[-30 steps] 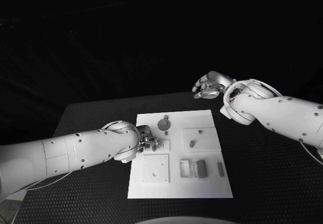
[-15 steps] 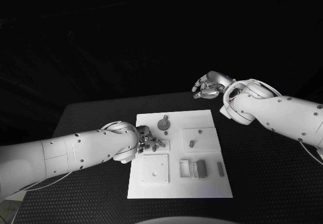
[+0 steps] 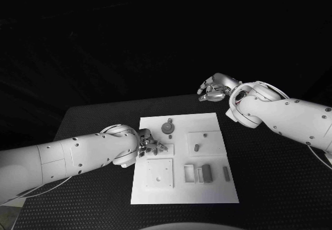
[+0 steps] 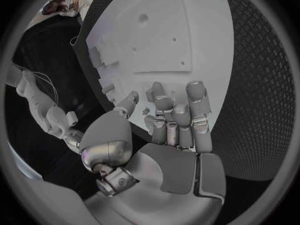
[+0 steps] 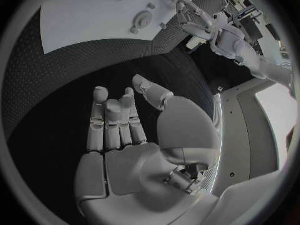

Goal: Assemble the parts on the task board

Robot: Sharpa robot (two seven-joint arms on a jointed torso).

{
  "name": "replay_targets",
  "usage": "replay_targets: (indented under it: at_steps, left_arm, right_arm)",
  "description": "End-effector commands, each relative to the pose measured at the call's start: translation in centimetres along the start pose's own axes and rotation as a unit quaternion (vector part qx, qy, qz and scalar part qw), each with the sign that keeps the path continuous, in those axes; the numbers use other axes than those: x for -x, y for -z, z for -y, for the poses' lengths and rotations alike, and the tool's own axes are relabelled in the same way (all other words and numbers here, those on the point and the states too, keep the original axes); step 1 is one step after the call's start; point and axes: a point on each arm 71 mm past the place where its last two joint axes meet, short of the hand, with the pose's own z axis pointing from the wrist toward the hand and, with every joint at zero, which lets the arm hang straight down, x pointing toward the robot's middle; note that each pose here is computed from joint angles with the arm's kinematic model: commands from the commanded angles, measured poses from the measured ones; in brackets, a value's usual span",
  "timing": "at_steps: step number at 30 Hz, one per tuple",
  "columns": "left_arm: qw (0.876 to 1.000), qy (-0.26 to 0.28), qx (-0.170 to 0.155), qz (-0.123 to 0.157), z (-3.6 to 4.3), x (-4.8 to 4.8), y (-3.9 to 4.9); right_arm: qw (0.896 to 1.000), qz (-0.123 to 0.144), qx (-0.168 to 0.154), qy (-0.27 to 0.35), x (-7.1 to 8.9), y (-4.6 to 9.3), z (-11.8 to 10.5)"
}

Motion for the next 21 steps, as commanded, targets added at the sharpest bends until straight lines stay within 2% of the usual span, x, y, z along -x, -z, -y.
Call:
replay_targets:
  at_steps: [1, 3, 6, 8, 10, 11, 15, 18, 20, 21]
  left_arm:
    - [1.000, 0.010, -0.007, -0.001, -0.02, 0.04, 0.17]
    - [1.000, 0.013, -0.007, -0.002, -0.13, 0.12, 0.26]
    - [1.000, 0.027, -0.011, -0.004, 0.15, 0.69, 0.40]
    - [0.999, 0.026, -0.015, -0.017, -0.02, 0.88, 0.65]
    - [0.999, 0.036, -0.017, -0.018, -0.10, 1.59, 0.84]
    - [0.999, 0.041, -0.016, -0.016, -0.24, 2.03, 0.91]
    - [0.998, 0.064, -0.005, 0.001, -1.37, 4.77, 0.90]
    - [0.998, 0.057, 0.008, -0.023, -2.25, 6.82, 0.89]
    - [0.997, 0.068, 0.016, -0.023, -2.51, 8.19, 0.80]
    - [0.997, 0.069, 0.017, -0.023, -2.58, 8.35, 0.76]
  right_arm:
    - [1.000, -0.003, 0.004, 0.000, 0.0, 0.0, 0.0]
    - [1.000, -0.003, 0.004, 0.000, 0.0, 0.0, 0.0]
    - [1.000, -0.003, 0.003, 0.000, 0.0, 0.0, 0.1]
    - [1.000, -0.003, 0.003, 0.000, 0.0, -0.1, 0.1]
    - [1.000, -0.003, 0.002, 0.001, 0.0, -0.1, 0.1]
    - [1.000, -0.003, 0.002, 0.001, 0.0, -0.1, 0.2]
    - [1.000, 0.000, -0.002, 0.000, 0.2, -0.1, 0.5]
    - [1.000, 0.001, -0.005, -0.003, 0.3, -0.1, 0.8]
    - [1.000, 0.003, -0.008, -0.009, 0.4, -0.1, 1.0]
    - [1.000, 0.003, -0.009, -0.010, 0.4, -0.1, 1.1]
